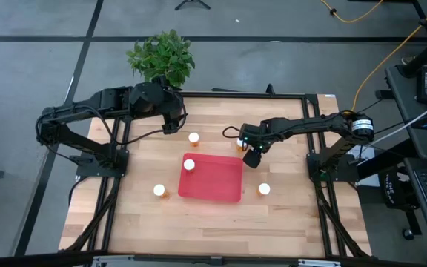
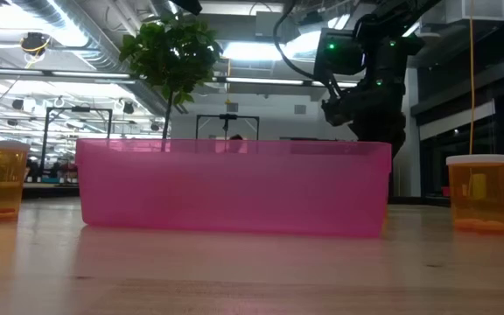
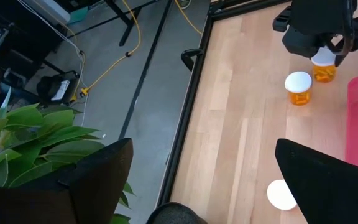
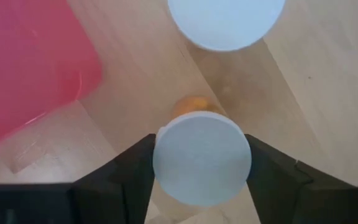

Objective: Pick and place pill bottles into a basket
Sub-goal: Put the orange pill bottle into the bin

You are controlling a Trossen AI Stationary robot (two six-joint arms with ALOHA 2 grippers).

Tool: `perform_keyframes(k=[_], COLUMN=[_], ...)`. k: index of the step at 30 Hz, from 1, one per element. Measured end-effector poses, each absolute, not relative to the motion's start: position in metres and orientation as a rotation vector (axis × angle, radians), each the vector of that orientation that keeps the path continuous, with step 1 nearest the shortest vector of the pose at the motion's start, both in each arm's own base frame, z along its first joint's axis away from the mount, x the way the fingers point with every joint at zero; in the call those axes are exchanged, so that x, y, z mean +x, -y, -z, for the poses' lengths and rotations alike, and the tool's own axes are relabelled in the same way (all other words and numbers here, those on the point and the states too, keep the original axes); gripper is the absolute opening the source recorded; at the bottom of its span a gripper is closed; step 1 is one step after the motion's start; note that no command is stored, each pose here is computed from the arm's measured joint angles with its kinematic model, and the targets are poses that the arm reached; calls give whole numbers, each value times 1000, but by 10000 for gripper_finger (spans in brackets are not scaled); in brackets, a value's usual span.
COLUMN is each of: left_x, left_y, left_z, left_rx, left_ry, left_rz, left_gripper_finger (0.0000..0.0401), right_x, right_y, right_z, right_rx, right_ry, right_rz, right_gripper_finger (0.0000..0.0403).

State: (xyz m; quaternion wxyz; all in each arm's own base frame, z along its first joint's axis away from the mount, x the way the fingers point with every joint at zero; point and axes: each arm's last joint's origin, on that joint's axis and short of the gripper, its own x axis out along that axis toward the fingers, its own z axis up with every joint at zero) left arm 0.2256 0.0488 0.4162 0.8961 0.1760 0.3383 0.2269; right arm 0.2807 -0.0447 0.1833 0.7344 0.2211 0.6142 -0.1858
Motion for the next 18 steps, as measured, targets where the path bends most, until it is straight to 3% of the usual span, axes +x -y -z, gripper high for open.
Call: perform_keyframes(k=[9, 18], left_x=[226, 226], left_y=[-49, -49], left_z=[-416, -416], left_rx=[365, 365], left_ry=[-701, -701], left_rz=[-470, -470], left_gripper_finger=[389, 389], right_x=[276, 291], right_y=[43, 38], right_z=[-193, -234], right_rx=[497, 450], right_ry=[-1399, -1366], right_rz=[423, 379], right_gripper_finger=[221, 219])
